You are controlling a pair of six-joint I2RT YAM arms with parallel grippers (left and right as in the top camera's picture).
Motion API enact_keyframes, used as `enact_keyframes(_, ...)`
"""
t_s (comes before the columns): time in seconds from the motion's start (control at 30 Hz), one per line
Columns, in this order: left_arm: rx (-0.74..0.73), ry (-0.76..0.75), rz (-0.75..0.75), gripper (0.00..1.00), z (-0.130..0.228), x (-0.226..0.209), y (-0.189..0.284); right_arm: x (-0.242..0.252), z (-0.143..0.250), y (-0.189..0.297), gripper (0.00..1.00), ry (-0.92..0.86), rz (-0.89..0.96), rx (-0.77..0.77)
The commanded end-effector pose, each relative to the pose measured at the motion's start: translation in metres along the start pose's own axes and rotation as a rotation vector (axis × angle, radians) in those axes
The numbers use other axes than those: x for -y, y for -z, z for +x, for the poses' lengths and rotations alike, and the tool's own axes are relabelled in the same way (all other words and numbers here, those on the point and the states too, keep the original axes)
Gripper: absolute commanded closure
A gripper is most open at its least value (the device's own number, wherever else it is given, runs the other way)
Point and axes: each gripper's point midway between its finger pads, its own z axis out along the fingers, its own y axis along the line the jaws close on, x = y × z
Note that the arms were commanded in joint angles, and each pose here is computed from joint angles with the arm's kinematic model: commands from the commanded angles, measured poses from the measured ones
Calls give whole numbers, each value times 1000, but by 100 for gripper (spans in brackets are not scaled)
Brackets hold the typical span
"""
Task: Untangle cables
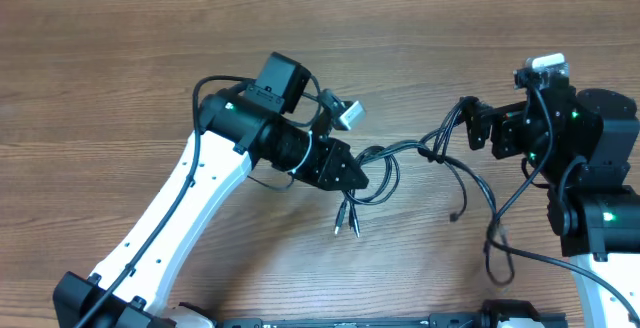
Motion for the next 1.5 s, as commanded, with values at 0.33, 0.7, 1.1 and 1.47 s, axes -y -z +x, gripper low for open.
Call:
enact_keyframes(0.33, 113, 90, -66, 96, -15, -35, 42, 74, 12, 19, 0, -169, 431, -37)
enact_keyframes(0.7, 190, 286, -203, 96, -20, -73, 65, 88, 28, 29, 0, -313, 545, -60)
enact_keyframes(1.1, 260, 429, -414, 96, -21, -112, 80, 93, 33, 32, 0, -342, 568, -70)
enact_keyframes(1.47, 336, 471, -465, 96, -33, -122, 88, 95, 38, 33, 0, -358, 564, -87)
